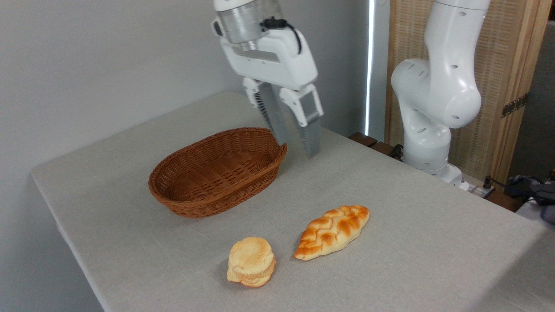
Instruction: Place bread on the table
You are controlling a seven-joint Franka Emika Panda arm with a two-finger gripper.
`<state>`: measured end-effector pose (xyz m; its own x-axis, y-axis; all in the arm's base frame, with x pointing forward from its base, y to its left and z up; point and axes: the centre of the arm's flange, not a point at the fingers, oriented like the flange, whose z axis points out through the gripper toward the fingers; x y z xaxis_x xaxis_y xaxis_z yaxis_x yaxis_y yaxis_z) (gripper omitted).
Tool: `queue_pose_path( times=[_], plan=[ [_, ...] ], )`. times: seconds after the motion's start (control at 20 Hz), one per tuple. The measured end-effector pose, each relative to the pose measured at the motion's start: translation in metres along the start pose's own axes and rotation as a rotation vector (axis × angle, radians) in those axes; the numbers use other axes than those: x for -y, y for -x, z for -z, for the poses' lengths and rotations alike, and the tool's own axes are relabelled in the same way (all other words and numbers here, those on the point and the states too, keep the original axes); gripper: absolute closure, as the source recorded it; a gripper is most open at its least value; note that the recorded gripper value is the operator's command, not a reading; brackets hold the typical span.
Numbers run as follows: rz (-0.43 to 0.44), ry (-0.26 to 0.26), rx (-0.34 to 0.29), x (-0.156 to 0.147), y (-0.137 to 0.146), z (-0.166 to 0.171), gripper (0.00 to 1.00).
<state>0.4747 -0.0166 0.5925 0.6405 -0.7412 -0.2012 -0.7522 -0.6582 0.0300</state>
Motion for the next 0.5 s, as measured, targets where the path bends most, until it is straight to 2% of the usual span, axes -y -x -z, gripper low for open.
queue_pose_path(
  times=[0.15, 0.25, 0.35, 0.5],
  plan=[
    [0.043, 0.017, -0.013, -0.010, -0.032, 0.002, 0.00],
    [0.105, 0.014, -0.061, -0.017, -0.051, 0.007, 0.00],
    [0.158, -0.013, -0.122, -0.018, -0.066, 0.013, 0.00],
    [0.182, -0.058, -0.189, -0.013, -0.078, 0.019, 0.00]
  ],
)
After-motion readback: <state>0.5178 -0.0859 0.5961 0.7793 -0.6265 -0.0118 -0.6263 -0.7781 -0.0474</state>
